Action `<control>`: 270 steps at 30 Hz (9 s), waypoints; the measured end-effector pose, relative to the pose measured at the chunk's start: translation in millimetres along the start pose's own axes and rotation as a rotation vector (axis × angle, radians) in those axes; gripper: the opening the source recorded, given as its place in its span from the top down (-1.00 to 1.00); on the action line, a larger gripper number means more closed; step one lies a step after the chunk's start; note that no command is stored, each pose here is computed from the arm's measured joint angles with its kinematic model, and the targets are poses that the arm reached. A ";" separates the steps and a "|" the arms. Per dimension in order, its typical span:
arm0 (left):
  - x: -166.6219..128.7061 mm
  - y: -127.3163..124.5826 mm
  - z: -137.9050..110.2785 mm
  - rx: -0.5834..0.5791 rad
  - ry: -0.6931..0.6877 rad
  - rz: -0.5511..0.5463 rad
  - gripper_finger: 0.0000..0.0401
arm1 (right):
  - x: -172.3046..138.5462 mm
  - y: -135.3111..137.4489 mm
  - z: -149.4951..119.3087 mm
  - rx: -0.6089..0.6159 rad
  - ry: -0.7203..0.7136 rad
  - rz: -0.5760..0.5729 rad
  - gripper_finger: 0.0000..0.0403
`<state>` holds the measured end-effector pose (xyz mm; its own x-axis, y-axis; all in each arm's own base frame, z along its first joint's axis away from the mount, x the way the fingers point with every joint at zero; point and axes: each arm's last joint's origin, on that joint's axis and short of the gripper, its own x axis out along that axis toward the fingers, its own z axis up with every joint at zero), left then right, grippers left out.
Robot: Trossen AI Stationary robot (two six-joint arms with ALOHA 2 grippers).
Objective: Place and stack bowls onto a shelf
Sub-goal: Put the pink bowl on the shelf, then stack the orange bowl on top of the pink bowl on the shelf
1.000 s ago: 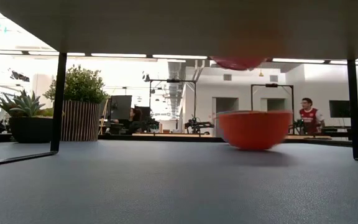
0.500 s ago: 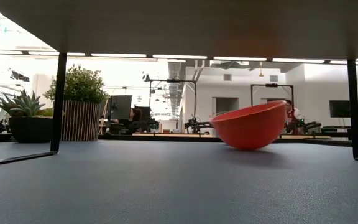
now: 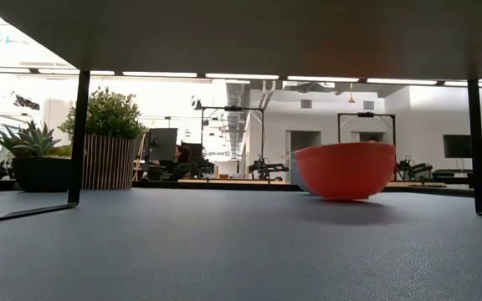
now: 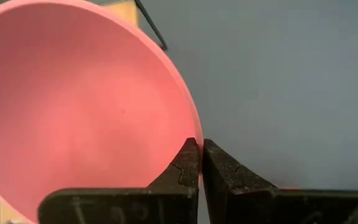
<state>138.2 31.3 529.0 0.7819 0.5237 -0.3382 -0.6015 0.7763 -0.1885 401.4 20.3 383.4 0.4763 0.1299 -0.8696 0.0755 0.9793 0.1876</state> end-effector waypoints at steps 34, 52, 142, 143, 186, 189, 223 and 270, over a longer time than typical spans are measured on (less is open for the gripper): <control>-0.9 3.2 -12.0 -0.002 0.135 -0.010 -0.27 | 51.2 66.1 -3.9 0.081 0.027 0.070 0.85; -0.9 3.2 -12.0 0.002 0.135 -0.011 -0.27 | 40.9 65.4 0.9 0.025 -0.021 0.089 0.27; -1.9 5.0 -17.8 0.048 0.199 -0.013 -0.27 | 112.6 -65.8 -72.5 0.581 0.302 -0.252 0.86; -1.9 5.0 -17.8 0.048 0.200 -0.014 -0.27 | 103.5 -61.6 -67.0 0.571 0.268 -0.239 0.86; -3.1 6.8 -22.3 -0.063 0.249 0.009 -0.27 | -34.9 149.5 -41.4 -0.990 -0.329 0.030 0.86; -3.1 6.7 -22.4 -0.065 0.252 0.004 -0.27 | -23.8 152.4 -38.0 -0.993 -0.326 0.024 0.86; -4.1 8.6 -26.0 -0.025 0.289 0.020 -0.27 | -13.0 156.7 -53.1 -0.921 -0.171 0.067 0.79; -4.7 9.6 -27.7 -0.041 0.307 0.032 -0.27 | -52.3 180.3 -53.6 -0.657 -0.437 -0.114 0.60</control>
<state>124.3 26.6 503.2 0.6801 0.4129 -0.6058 -0.6362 0.7429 -0.2080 343.1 198.5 438.2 0.8073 0.0839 -0.5841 -0.3227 0.8915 -0.3179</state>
